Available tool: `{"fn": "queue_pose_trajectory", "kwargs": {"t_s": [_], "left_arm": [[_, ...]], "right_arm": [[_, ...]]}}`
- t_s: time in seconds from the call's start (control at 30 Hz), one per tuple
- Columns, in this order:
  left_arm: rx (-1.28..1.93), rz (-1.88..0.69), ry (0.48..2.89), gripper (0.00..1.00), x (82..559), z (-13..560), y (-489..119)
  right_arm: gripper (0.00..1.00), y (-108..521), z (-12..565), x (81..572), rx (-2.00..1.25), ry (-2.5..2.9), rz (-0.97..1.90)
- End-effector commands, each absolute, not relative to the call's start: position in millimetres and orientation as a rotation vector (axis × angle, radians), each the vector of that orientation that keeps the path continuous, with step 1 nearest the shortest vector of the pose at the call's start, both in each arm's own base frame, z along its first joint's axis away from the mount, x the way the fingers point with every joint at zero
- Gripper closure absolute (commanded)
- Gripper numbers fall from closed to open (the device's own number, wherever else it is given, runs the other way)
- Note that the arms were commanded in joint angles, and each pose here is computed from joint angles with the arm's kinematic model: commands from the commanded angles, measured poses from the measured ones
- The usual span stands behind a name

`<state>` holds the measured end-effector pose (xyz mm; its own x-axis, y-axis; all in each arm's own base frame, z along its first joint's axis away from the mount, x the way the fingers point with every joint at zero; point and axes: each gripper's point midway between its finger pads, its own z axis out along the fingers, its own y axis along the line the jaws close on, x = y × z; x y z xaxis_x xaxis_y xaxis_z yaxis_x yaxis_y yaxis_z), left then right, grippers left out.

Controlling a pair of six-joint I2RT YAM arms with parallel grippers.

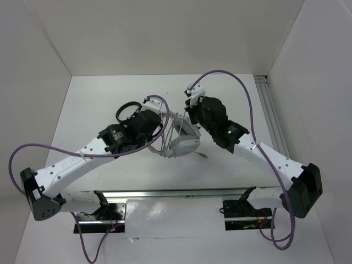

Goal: Wrap the headphones

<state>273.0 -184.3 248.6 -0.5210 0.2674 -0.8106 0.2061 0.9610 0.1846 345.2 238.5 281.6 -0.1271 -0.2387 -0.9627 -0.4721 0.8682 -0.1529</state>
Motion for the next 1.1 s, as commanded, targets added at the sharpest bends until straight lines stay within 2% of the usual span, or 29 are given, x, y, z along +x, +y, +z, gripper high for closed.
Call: {"fn": "queue_pose_trajectory", "kwargs": {"t_s": [0.0,0.2,0.37,0.57,0.77,0.83,0.9,1.07], "left_arm": [[0.736,-0.152,2.142,1.0,219.5,244.9,-220.5],[0.893,-0.391,2.044,1.0,181.3,275.1,-240.2],[0.909,-0.471,1.971,1.0,169.7,304.4,-235.4],[0.809,-0.489,1.898,1.0,174.6,347.1,-228.4],[0.682,-0.584,1.78,1.0,171.6,408.8,-220.4],[0.631,-0.596,1.772,1.0,171.8,420.5,-215.5],[0.573,-0.598,1.737,1.0,172.6,438.7,-205.9],[0.36,-0.575,1.686,1.0,181.8,470.9,-178.5]], "right_arm": [[0.9,218.2,341.4,388.8,-0.344,1.571,0.232],[0.99,230.0,336.4,401.5,-0.436,1.57,0.398],[0.99,266.5,333.1,379.6,-0.638,1.518,0.612],[0.99,288.1,302.2,371.9,-0.711,1.534,0.723],[0.87,343.7,278.0,347.0,-0.822,1.505,1.026],[0.82,366.0,258.0,340.0,-0.84,1.531,1.093],[0.74,381.1,261.3,337.8,-0.834,1.492,1.146],[0.72,398.6,227.4,341.2,-0.796,1.518,1.241]]}}
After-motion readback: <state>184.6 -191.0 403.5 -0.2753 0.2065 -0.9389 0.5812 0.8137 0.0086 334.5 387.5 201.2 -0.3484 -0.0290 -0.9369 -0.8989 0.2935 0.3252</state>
